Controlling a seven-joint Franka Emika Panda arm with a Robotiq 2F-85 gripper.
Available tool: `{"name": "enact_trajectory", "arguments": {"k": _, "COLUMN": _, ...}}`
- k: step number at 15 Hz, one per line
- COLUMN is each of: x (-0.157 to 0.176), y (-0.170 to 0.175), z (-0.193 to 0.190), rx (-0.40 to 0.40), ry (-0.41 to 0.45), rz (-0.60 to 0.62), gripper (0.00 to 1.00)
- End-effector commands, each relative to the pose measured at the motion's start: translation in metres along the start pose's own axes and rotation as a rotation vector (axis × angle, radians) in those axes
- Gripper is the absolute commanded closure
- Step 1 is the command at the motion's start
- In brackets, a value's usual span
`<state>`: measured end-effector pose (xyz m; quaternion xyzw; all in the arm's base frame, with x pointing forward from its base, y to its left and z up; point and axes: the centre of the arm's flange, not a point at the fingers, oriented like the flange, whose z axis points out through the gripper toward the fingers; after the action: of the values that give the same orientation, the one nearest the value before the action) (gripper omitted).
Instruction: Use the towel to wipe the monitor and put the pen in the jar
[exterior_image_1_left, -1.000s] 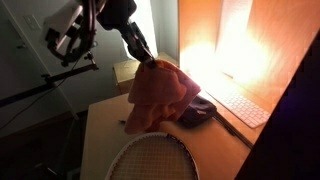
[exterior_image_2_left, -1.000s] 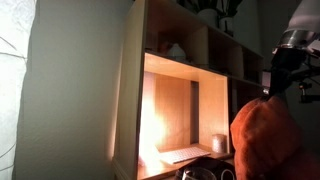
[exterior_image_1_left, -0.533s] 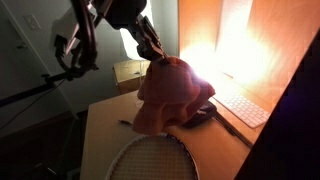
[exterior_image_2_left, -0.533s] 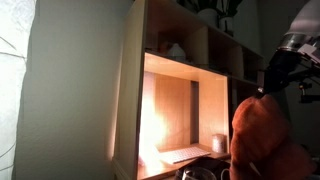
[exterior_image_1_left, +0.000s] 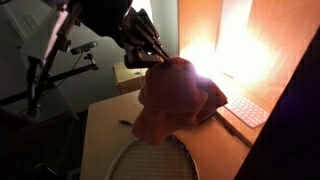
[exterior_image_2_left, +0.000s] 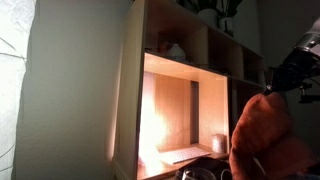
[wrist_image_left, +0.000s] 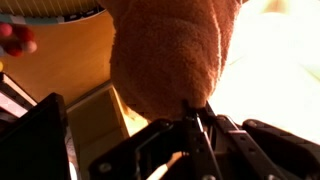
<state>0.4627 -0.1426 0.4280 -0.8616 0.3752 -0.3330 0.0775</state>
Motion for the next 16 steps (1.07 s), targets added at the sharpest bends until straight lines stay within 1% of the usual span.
{"name": "enact_trajectory", "arguments": {"k": 1, "x": -0.001, "y": 0.018, "z": -0.007, "rx": 0.047, "ry": 0.006, "rz": 0.015, "gripper": 0.96}}
{"name": "enact_trajectory", "arguments": {"k": 3, "x": 0.007, "y": 0.028, "z": -0.003, "rx": 0.078, "ry": -0.015, "rz": 0.021, "gripper": 0.96}}
{"name": "enact_trajectory", "arguments": {"k": 9, "x": 0.028, "y": 0.08, "z": 0.019, "rx": 0.099, "ry": -0.067, "rz": 0.085, "gripper": 0.96}}
{"name": "enact_trajectory", "arguments": {"k": 12, "x": 0.032, "y": 0.104, "z": 0.029, "rx": 0.113, "ry": -0.106, "rz": 0.116, "gripper": 0.96}}
{"name": "enact_trajectory", "arguments": {"k": 15, "x": 0.033, "y": 0.119, "z": 0.035, "rx": 0.125, "ry": -0.128, "rz": 0.15, "gripper": 0.96}}
{"name": "enact_trajectory", "arguments": {"k": 16, "x": 0.031, "y": 0.122, "z": 0.036, "rx": 0.119, "ry": -0.134, "rz": 0.163, "gripper": 0.96}}
